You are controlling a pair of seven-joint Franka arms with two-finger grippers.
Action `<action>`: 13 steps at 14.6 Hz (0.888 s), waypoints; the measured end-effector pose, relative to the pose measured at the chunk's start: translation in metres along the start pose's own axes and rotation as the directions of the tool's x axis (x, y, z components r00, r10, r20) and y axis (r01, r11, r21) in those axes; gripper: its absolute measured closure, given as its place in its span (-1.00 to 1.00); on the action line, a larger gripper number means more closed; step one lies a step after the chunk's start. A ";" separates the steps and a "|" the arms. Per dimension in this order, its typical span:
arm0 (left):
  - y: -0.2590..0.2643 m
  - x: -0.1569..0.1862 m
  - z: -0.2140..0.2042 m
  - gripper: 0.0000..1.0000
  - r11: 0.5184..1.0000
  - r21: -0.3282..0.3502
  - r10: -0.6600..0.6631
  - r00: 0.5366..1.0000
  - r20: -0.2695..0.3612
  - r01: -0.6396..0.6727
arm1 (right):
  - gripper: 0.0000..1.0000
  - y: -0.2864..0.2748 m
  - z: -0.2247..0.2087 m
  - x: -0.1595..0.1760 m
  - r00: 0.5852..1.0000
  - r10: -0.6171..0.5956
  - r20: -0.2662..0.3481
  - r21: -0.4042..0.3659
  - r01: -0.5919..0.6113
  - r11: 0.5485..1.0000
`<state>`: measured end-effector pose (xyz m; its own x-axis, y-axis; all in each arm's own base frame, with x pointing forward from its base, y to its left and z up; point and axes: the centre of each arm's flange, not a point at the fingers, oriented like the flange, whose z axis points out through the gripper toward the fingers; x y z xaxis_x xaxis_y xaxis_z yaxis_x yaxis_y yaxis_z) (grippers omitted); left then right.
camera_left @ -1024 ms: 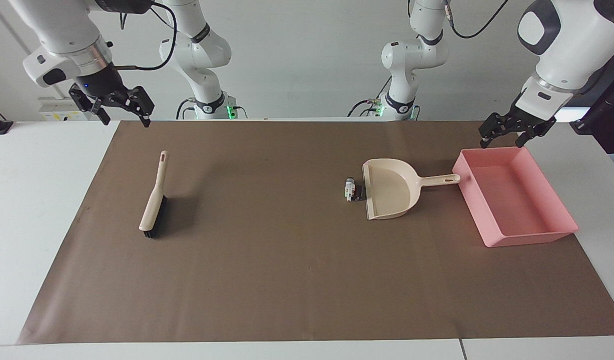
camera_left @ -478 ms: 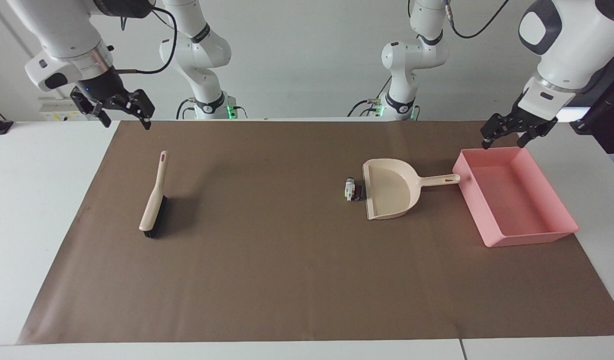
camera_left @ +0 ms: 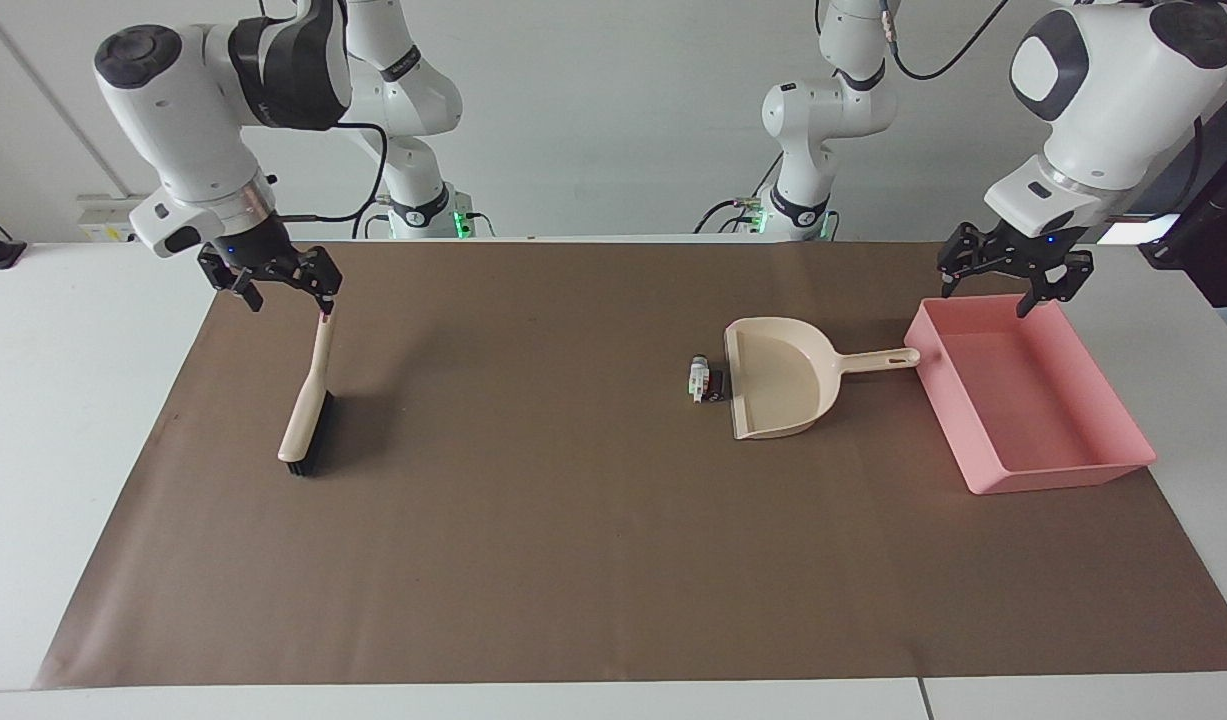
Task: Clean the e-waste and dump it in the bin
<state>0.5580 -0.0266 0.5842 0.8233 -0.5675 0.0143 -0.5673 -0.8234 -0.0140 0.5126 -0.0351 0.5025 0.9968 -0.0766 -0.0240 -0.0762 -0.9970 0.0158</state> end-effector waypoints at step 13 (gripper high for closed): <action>0.058 -0.021 0.149 -0.96 0.704 -0.024 0.710 0.702 0.057 -0.710 | -0.98 0.054 0.164 -0.039 0.997 0.021 0.070 0.017 -0.022 1.000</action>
<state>0.5110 -0.0624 0.4345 0.1762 -0.9827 -0.0566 -0.9842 -0.1768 0.0044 0.4656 -0.0879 0.3408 0.9908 -0.0979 -0.0932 -0.0984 -0.9951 -0.0008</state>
